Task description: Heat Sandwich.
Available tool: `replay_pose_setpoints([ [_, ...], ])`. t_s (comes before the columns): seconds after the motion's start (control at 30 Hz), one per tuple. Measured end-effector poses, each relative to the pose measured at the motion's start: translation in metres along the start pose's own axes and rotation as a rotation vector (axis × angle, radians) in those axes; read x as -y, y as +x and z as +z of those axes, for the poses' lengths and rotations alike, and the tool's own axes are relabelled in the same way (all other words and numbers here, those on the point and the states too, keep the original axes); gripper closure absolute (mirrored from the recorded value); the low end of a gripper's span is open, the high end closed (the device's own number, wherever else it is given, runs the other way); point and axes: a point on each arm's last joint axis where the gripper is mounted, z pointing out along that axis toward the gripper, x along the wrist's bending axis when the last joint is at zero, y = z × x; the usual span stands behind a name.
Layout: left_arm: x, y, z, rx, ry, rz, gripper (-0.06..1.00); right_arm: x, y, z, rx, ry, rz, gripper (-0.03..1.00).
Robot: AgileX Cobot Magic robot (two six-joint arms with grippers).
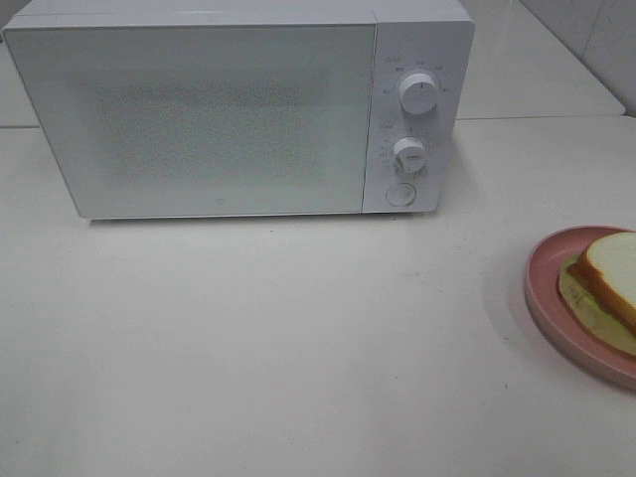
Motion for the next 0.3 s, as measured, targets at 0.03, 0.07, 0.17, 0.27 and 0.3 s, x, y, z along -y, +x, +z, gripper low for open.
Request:
replay_pose_setpoints([
  [0.03, 0.0, 0.0, 0.0, 0.0, 0.0, 0.0, -0.02, 0.0, 0.0, 0.0, 0.0, 0.0, 0.0, 0.22],
  [0.07, 0.0, 0.0, 0.0, 0.0, 0.0, 0.0, -0.02, 0.0, 0.0, 0.0, 0.0, 0.0, 0.0, 0.22],
  [0.17, 0.0, 0.0, 0.0, 0.0, 0.0, 0.0, -0.02, 0.0, 0.0, 0.0, 0.0, 0.0, 0.0, 0.22],
  [0.27, 0.0, 0.0, 0.0, 0.0, 0.0, 0.0, -0.02, 0.0, 0.0, 0.0, 0.0, 0.0, 0.0, 0.22],
  [0.3, 0.0, 0.0, 0.0, 0.0, 0.0, 0.0, -0.02, 0.0, 0.0, 0.0, 0.0, 0.0, 0.0, 0.22],
])
